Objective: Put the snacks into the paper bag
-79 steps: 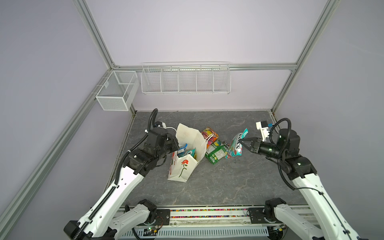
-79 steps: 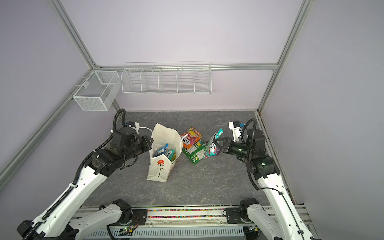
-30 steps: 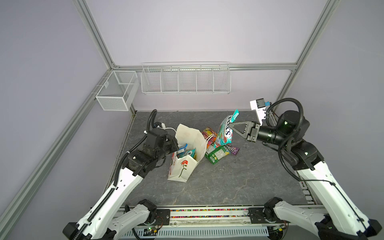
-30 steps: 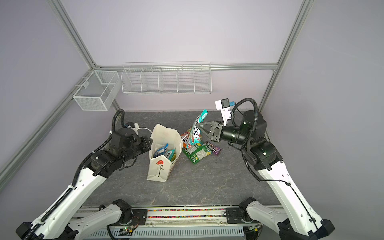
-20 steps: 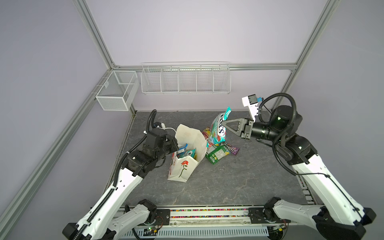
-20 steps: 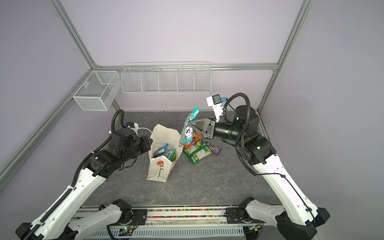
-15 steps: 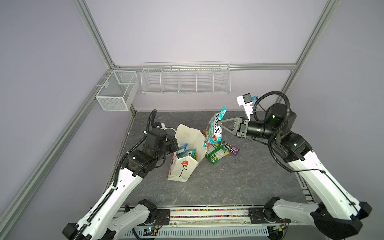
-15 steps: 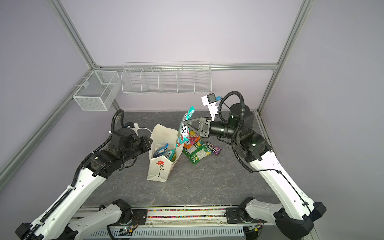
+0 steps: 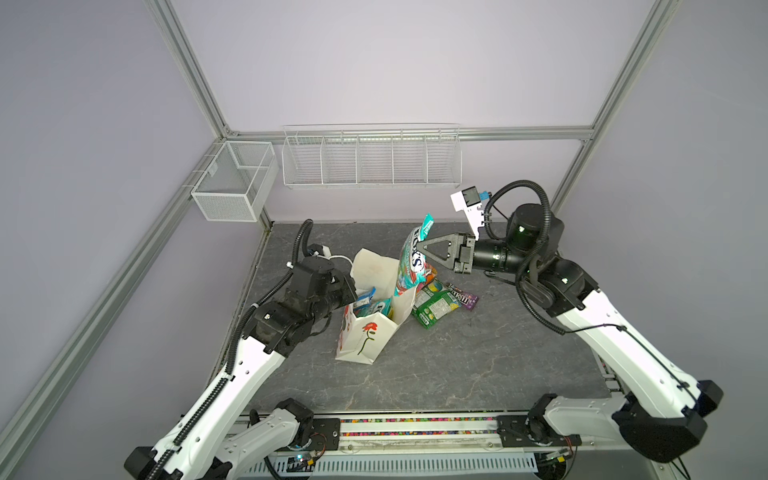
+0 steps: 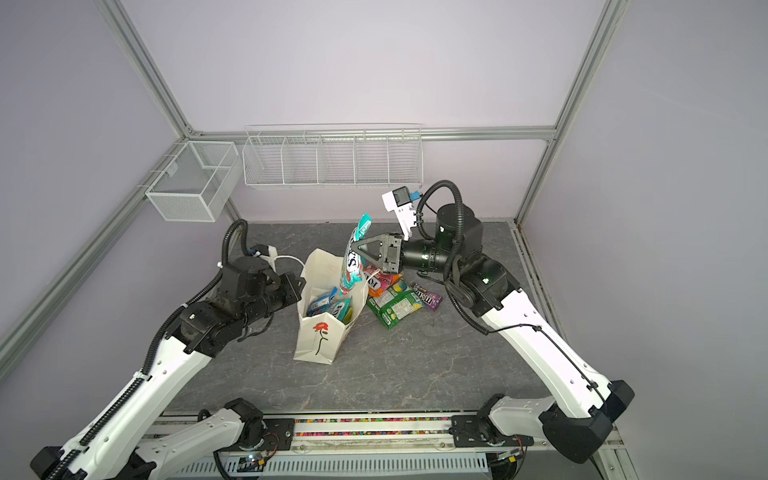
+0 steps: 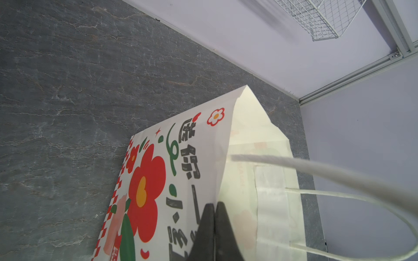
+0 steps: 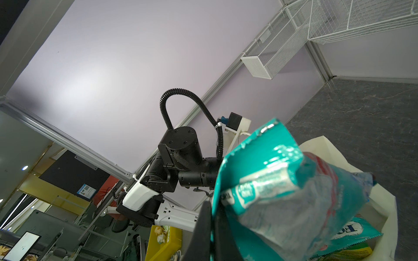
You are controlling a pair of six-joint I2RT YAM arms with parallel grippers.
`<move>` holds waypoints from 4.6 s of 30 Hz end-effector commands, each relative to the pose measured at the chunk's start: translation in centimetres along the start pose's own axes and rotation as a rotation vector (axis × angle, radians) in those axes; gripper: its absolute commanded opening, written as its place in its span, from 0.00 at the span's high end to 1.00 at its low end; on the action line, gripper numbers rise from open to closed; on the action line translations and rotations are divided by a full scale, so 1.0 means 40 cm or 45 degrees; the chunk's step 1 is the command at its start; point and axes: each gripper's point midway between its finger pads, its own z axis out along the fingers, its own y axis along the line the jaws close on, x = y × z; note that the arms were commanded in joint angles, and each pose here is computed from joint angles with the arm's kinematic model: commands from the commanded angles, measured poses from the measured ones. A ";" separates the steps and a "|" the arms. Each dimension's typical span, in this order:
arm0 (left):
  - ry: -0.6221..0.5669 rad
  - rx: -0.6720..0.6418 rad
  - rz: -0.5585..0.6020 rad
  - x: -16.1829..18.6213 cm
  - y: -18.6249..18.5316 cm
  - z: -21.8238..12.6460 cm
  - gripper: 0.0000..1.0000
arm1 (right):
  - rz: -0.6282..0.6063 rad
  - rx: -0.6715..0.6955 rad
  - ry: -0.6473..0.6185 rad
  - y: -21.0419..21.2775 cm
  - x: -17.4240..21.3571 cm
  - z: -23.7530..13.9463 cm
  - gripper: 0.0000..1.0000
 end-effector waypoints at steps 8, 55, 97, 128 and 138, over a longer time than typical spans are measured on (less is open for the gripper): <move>-0.023 0.053 -0.014 -0.009 -0.020 -0.018 1.00 | -0.040 -0.107 -0.017 0.032 -0.019 0.051 0.93; -0.025 0.052 -0.026 -0.002 -0.012 -0.023 1.00 | 0.157 -0.101 0.157 -0.106 0.125 0.232 0.93; -0.030 0.052 -0.021 -0.005 -0.013 -0.026 1.00 | 0.305 -0.020 0.218 -0.204 0.198 0.281 0.93; -0.034 0.049 -0.023 -0.004 -0.009 -0.032 1.00 | 0.360 0.025 0.241 -0.246 0.220 0.301 0.80; -0.038 0.051 -0.024 -0.005 -0.009 -0.034 1.00 | 0.356 0.017 0.244 -0.240 0.219 0.299 0.72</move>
